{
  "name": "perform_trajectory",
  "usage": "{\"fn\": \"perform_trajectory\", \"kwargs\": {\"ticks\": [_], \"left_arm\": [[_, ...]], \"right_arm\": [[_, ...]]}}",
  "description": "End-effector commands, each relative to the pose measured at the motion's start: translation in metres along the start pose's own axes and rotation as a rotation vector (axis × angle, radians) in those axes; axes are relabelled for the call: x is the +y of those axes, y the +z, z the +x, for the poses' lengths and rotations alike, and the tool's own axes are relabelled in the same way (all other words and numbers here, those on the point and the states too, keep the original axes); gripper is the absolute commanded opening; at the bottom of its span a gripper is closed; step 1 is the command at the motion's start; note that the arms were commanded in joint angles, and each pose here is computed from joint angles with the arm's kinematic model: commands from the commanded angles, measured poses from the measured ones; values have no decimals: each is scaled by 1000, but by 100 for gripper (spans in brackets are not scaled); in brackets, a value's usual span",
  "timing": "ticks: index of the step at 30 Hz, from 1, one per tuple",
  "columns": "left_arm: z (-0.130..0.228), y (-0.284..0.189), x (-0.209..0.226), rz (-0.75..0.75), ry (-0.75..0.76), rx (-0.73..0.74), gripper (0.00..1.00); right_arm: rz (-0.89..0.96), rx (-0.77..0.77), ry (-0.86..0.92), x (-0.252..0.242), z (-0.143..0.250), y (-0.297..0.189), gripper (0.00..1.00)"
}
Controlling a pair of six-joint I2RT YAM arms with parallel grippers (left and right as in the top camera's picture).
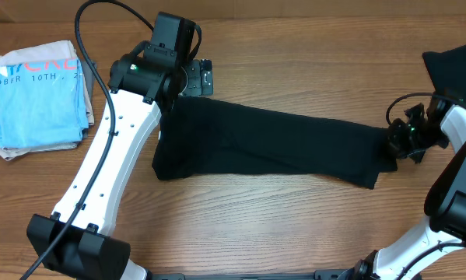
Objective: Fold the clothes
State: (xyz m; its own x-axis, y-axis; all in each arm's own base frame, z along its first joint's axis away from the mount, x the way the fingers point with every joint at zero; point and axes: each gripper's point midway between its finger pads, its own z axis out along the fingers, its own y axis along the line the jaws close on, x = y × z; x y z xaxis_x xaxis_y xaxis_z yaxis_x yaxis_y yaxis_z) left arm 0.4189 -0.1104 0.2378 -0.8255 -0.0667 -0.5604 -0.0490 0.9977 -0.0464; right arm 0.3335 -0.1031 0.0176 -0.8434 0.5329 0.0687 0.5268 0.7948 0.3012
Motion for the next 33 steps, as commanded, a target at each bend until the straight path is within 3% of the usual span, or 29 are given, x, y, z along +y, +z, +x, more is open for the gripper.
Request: {"fn": "perform_trajectory", "kwargs": {"ticks": [1,24,26,31,33], "left_arm": [[0,4,4,-20,-1,1,100],[0,4,4,-20,-1,1,100],[0,4,4,-20,-1,1,100],[0,4,4,-20,-1,1,100],[0,4,4,-20,-1,1,100]], "right_arm": [[-33,-67,-28,11,-18,-16,4],[-66,-300,-228,46,-76,-36,4],[-27,-314,-236,44,-80,-35,14],[111,-328,-219,22,-88,-29,21],[153,-323,-210,13,-89,-26,33]]}}
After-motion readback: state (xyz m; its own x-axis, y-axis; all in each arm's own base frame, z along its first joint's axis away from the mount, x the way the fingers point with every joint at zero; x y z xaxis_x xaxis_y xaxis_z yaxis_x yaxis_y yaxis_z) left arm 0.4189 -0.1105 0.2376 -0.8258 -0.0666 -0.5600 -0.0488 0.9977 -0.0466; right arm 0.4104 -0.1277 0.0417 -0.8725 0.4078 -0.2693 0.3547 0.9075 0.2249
